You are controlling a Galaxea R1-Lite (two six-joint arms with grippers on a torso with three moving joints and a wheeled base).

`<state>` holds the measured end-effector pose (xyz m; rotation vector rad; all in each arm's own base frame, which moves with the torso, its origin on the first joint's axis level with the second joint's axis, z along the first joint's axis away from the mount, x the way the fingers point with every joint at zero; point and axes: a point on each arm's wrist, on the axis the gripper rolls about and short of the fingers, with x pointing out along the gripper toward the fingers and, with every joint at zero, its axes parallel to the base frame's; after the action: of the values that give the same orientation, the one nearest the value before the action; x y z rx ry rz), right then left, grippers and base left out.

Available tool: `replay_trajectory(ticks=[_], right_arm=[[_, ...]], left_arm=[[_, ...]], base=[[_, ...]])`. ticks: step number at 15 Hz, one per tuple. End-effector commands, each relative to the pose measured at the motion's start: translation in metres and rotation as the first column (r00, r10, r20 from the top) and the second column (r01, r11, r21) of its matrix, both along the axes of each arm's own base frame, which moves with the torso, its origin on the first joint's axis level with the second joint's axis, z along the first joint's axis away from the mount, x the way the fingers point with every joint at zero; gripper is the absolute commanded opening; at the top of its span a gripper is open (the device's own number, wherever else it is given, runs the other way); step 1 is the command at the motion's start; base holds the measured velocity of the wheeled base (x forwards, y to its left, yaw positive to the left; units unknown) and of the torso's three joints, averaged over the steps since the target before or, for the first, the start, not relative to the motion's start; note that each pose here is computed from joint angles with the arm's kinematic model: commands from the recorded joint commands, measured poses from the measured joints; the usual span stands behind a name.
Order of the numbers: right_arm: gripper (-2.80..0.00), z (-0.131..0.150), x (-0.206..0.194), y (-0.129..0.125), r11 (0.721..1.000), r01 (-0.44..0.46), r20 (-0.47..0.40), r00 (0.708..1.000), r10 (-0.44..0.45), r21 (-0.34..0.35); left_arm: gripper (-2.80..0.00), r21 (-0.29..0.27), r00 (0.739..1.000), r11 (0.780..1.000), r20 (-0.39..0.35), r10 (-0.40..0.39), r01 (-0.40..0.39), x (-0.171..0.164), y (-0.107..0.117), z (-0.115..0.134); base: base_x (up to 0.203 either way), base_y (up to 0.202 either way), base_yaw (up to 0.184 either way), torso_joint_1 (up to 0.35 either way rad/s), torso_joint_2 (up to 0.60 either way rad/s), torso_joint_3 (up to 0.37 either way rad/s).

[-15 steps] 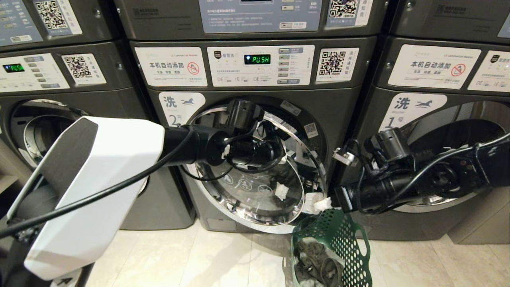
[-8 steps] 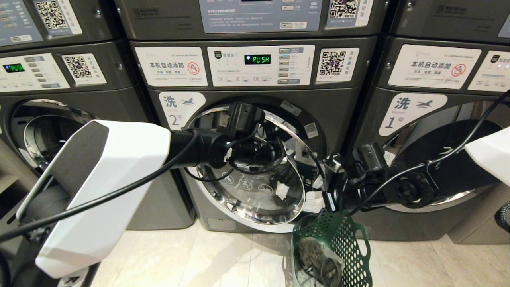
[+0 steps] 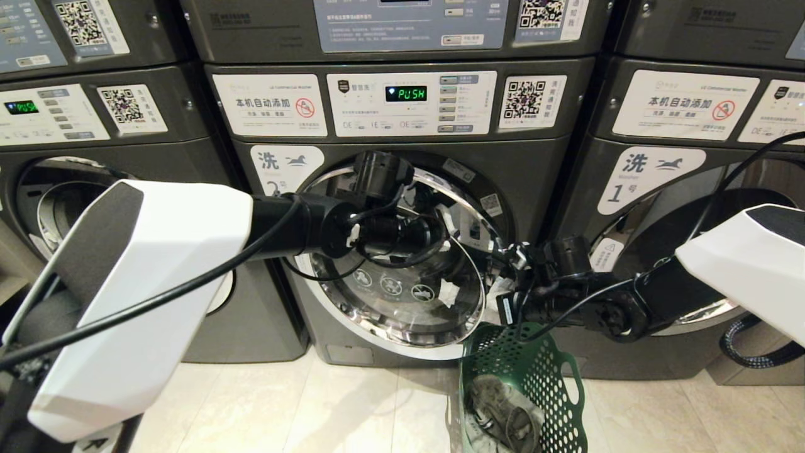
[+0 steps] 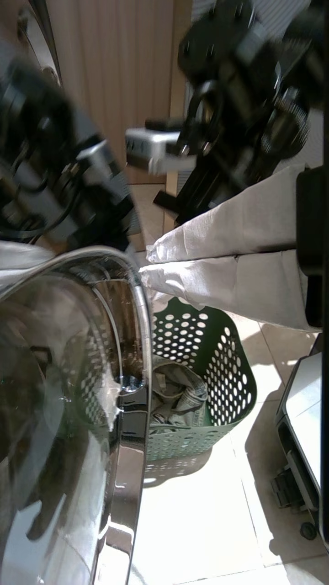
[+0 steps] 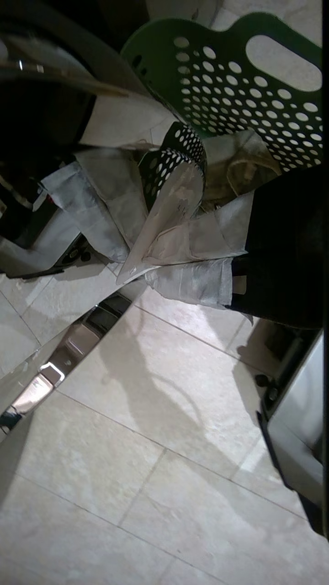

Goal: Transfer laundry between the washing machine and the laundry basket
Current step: Close the washing machine door with the left hand, then press the washing machine door tightly with the right hand

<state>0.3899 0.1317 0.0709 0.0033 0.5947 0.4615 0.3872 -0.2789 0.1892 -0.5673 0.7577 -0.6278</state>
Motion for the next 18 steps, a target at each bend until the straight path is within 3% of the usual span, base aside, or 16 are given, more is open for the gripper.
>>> replay_trajectory(ticks=[1, 4, 7, 12, 16, 18], right_arm=[[-2.80, -0.017, 0.010, 0.003, 0.999, 0.036, 0.050, 0.998, -0.035, -0.007], [-2.80, -0.039, 0.027, 0.006, 0.991, 0.130, 0.147, 0.981, -0.125, -0.023], [-2.80, -0.058, 0.049, 0.010, 0.975, 0.222, 0.255, 0.943, -0.213, -0.008], [-2.80, -0.074, 0.089, 0.010, 0.953, 0.299, 0.371, 0.881, -0.293, 0.043], [-2.80, -0.083, 0.116, 0.011, 0.937, 0.337, 0.446, 0.828, -0.340, 0.090], [-2.80, -0.087, 0.131, 0.011, 0.923, 0.364, 0.489, 0.788, -0.375, 0.121]], left_arm=[[-2.80, -0.029, 0.999, 1.000, 0.032, 0.010, -0.009, -0.009, 0.010, 0.027], [-2.80, -0.030, 0.997, 0.998, 0.053, 0.059, -0.058, -0.018, 0.030, 0.055], [-2.80, -0.045, 0.990, 0.992, 0.074, 0.118, -0.115, -0.029, 0.060, 0.087], [-2.80, -0.096, 0.970, 0.972, 0.091, 0.224, -0.215, -0.060, 0.117, 0.141], [-2.80, -0.112, 0.953, 0.955, 0.102, 0.287, -0.275, -0.092, 0.155, 0.166], [-2.80, -0.111, 0.950, 0.952, 0.101, 0.297, -0.285, -0.118, 0.169, 0.170]], base=[[0.000, 0.000, 0.000, 0.000, 0.00, 0.000], [0.000, 0.000, 0.000, 0.000, 0.00, 0.000], [0.000, 0.000, 0.000, 0.000, 0.00, 0.000], [0.000, 0.000, 0.000, 0.000, 0.00, 0.000], [0.000, 0.000, 0.000, 0.000, 0.00, 0.000], [0.000, 0.000, 0.000, 0.000, 0.00, 0.000]])
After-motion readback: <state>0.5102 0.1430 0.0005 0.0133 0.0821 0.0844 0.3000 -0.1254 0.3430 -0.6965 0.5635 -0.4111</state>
